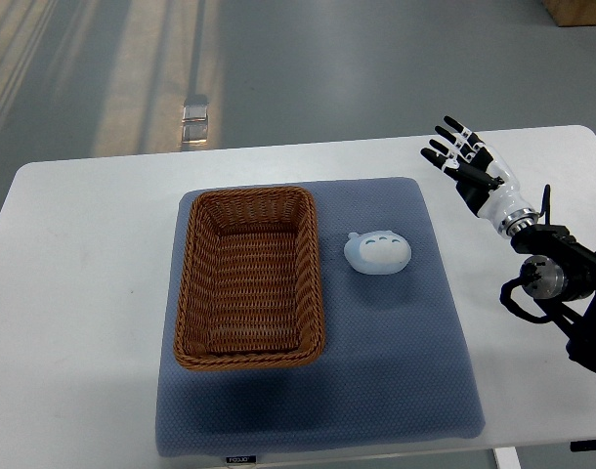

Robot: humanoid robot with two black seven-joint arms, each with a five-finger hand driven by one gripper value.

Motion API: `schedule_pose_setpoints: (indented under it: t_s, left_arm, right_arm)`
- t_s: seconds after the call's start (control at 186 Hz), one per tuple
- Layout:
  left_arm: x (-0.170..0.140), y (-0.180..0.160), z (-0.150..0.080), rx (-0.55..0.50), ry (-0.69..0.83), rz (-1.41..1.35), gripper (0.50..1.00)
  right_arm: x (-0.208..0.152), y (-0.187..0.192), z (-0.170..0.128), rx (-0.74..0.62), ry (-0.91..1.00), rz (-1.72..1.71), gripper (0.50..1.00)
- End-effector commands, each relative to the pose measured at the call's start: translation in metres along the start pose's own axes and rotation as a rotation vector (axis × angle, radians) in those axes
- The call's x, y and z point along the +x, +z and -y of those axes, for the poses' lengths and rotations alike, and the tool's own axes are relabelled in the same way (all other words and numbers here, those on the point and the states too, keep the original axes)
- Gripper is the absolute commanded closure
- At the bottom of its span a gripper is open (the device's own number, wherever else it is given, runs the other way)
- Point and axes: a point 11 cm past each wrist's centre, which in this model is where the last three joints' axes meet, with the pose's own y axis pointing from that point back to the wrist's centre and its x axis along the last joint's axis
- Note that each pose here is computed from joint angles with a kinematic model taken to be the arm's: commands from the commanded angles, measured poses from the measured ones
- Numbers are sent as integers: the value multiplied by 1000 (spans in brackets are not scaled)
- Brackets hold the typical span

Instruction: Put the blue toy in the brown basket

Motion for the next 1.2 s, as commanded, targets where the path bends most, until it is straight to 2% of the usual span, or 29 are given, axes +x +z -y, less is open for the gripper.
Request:
schedule_pose_setpoints:
  t_s: [0.0, 1.196]
  left_arm:
    - [0, 0, 0, 0, 0, 1, 500]
    - [0, 1, 0, -1, 0, 2, 500]
  right_arm:
    - [0, 0, 0, 0, -1, -2, 591]
    - [-11, -7, 5, 9, -67, -38, 593]
